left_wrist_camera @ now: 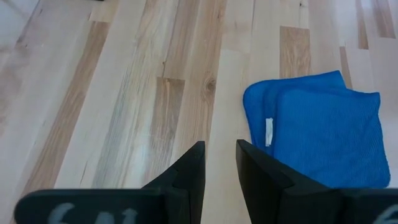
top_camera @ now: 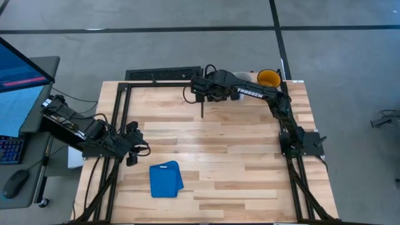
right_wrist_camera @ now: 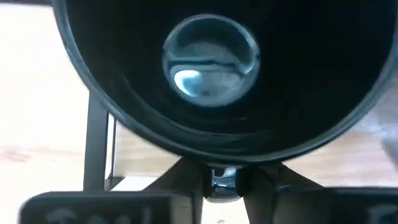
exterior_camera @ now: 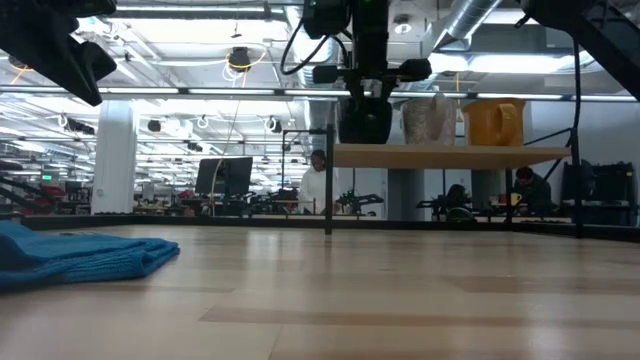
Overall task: Stack small to large cups/mugs on shelf
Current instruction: Put the black mug on the shelf
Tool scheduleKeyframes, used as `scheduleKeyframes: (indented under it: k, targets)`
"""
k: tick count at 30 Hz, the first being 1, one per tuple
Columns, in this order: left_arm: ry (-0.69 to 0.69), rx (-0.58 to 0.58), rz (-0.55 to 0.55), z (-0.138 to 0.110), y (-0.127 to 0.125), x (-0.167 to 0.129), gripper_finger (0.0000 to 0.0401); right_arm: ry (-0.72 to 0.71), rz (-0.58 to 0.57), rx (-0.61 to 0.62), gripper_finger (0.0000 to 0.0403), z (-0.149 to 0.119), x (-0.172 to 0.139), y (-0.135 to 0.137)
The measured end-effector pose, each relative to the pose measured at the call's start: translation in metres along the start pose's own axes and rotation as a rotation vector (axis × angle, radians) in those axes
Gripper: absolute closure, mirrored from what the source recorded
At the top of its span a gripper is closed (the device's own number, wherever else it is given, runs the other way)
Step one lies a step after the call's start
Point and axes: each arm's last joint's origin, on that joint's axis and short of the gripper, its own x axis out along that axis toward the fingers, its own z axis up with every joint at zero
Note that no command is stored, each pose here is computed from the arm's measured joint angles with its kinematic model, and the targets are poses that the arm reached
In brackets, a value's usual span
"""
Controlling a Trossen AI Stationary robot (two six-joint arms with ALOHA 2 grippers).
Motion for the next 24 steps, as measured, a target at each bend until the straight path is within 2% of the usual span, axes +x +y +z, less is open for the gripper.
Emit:
scheduleKeyframes:
  k: [4,8,24]
  targets:
    - [0.0,0.0,0.0,0.0,0.0,0.0,0.0319,0.028,0.008,0.04,0.0254,0.0007,0.0009,-0.0004]
    - [0.0,0.0,0.0,0.0,0.0,0.0001,0.0319,0.035,0.009,0.046,0.0226,0.0023,0.0016,-0.0011]
    - [0.003,0.001,0.002,-0.0003,0.0002,0.0001,0.0319,0.044,0.014,0.027,0.0225,0.0019,0.0015,-0.0008]
